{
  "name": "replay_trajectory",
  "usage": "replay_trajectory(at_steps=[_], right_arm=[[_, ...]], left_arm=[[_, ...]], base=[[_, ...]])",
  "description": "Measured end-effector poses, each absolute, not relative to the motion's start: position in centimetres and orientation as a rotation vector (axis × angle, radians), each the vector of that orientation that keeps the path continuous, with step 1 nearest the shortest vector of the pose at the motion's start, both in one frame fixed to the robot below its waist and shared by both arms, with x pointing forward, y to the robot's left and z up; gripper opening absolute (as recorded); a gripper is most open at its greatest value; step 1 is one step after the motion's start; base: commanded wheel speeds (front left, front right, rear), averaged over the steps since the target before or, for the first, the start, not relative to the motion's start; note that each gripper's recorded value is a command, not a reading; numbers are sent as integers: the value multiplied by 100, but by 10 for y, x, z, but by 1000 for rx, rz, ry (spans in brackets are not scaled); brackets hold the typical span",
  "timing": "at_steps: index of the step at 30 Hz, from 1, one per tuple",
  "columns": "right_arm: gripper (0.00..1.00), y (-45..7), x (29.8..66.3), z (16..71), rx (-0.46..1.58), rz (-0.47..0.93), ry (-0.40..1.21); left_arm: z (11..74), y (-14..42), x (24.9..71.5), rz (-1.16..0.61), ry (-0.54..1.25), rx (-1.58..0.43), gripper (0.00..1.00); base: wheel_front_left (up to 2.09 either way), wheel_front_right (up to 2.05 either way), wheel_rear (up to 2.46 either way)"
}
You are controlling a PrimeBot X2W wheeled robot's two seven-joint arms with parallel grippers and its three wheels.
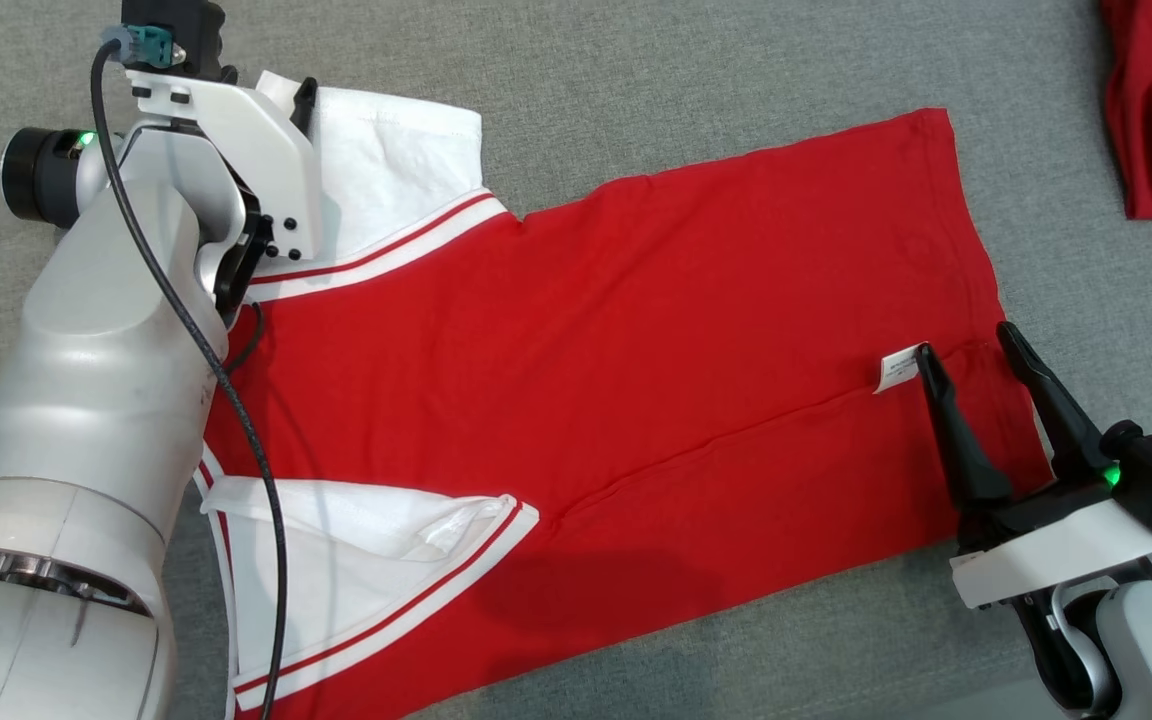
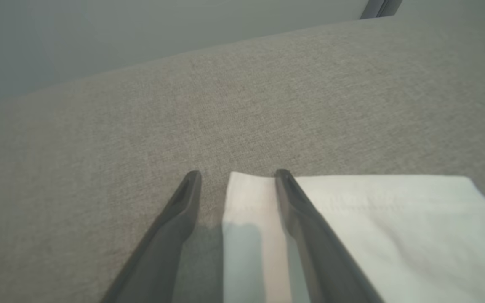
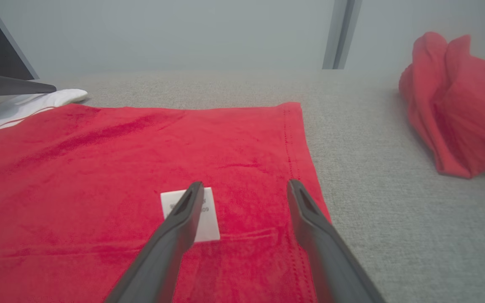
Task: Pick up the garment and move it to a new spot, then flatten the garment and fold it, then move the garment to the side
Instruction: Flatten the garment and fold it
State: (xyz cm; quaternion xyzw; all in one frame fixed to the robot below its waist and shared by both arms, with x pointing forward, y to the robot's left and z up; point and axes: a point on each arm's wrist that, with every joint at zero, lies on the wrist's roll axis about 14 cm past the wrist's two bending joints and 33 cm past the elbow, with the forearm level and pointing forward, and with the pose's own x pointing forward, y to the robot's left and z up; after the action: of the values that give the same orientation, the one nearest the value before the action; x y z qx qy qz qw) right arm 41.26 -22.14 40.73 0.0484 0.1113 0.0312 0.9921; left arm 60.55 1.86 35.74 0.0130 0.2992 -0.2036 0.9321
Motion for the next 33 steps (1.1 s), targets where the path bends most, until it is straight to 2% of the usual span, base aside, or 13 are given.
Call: replay_trajectory(at_steps=[1,3,10,18,25,33], right_arm=[[100,-222,413,407,97,61,225],[100,-222,413,406,97,59,226],[100,-221,419,407,102,63,215],[100,-220,447,418,197,76,193],[100,-240,492,424,264,103,323],[100,-246,512,396,313,115,551]], left_arm=[[358,17,606,-427,611,25,47],[357,14,604,-444,615,22,0],[365,13,605,-454,582,4,0],[389,13,607,-458,506,-64,0],[409,22,619,-447,455,-100,0],[415,22,625,-464,431,-130,0]], base=[[0,0,0],[0,0,0],[0,0,0],[0,0,0],[0,0,0],[0,0,0]])
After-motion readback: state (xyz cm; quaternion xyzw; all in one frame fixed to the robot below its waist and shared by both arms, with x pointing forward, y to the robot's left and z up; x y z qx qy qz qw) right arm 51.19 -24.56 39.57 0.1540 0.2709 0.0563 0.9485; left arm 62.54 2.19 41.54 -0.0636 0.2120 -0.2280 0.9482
